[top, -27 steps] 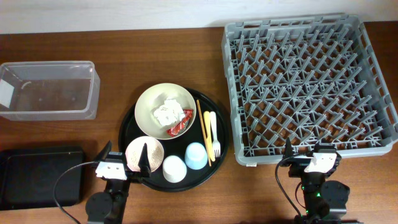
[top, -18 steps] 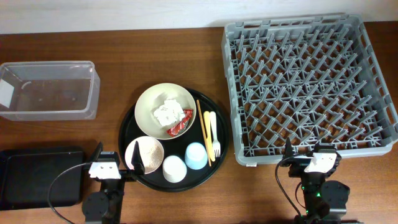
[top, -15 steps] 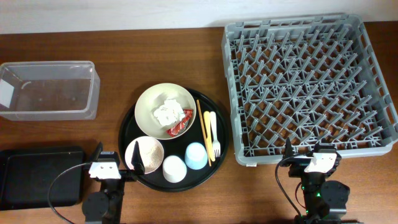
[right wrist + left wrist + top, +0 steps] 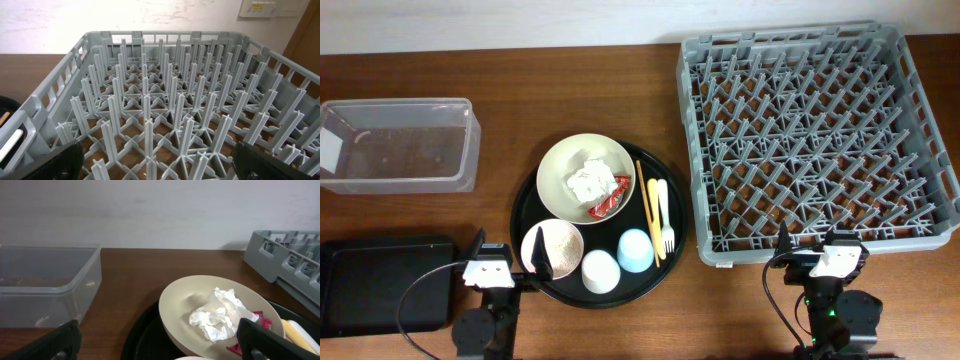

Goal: Sort waste into correct bins and load items into the dishwasher rack
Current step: 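Move the left gripper over the beige plate toward the tissue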

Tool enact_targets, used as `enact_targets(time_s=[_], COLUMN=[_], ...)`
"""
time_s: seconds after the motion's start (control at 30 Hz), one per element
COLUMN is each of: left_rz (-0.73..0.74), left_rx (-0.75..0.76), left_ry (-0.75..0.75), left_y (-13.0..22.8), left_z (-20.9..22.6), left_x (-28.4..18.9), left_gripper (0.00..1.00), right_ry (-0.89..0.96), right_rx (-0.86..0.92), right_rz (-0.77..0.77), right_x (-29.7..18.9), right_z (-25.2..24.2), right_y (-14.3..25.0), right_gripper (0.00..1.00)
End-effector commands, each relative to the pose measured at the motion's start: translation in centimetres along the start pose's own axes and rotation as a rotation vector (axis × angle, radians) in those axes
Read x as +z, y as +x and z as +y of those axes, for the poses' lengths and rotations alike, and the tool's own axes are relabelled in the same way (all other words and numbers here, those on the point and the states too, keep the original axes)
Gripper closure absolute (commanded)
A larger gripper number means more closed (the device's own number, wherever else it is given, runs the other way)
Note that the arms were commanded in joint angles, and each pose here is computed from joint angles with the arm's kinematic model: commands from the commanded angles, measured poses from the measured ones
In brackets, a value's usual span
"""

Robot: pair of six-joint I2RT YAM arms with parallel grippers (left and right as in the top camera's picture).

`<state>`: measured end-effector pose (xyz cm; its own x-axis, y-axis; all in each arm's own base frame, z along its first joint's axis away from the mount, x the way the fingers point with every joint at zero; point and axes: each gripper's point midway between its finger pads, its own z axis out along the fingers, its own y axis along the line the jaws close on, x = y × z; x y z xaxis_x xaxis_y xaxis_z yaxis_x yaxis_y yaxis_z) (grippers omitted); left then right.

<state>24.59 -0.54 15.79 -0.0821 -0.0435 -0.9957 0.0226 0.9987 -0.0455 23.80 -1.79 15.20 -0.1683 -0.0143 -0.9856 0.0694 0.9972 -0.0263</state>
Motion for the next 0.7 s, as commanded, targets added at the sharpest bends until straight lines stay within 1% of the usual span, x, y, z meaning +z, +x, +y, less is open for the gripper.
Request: enact_targets(time_s=[0.0,0.47,0.5,0.57,0.6,0.63,0.67], left_rz=[0.000,0.000,-0.005,-0.048,-0.075,-0.072,-0.061], left_rx=[0.015,0.014,0.014,0.019,0.027,0.030,0.021], left_ry=[-0.009,0.006,0.064,0.130,0.253,0.348,0.348], left_y=[0.2,0.2,0.1,-1.0,-1.8,-2.6,-3.9], left_z=[0.2,-0.1,-1.1,-2.2,-4.3,-5.9,-6.0], left_x=[0.0,0.0,0.0,-0.2,-0.7,-1.5,-2.1], left_gripper=[0.01,0.01,0.01,0.01,0.01,0.01,0.01], right_ry=[0.003,0.003,0.003,0.003,0.003,0.003,0.003], right_rx=[0.001,0.000,0.001,0.001,0.001,0.001,0.001], right_rz=[0.004,0.004,0.004,0.004,0.004,0.004,0.004], right_x=[0.1,0.1,0.1,0.1,0.1,0.1,0.1], right_z=[0.0,0.0,0.0,0.0,0.0,0.0,0.0], right_y=[0.3,0.3,0.3,0.3,0.3,0.3,0.3], right_gripper=[0.02,0.02,0.02,0.02,0.02,0.02,0.02])
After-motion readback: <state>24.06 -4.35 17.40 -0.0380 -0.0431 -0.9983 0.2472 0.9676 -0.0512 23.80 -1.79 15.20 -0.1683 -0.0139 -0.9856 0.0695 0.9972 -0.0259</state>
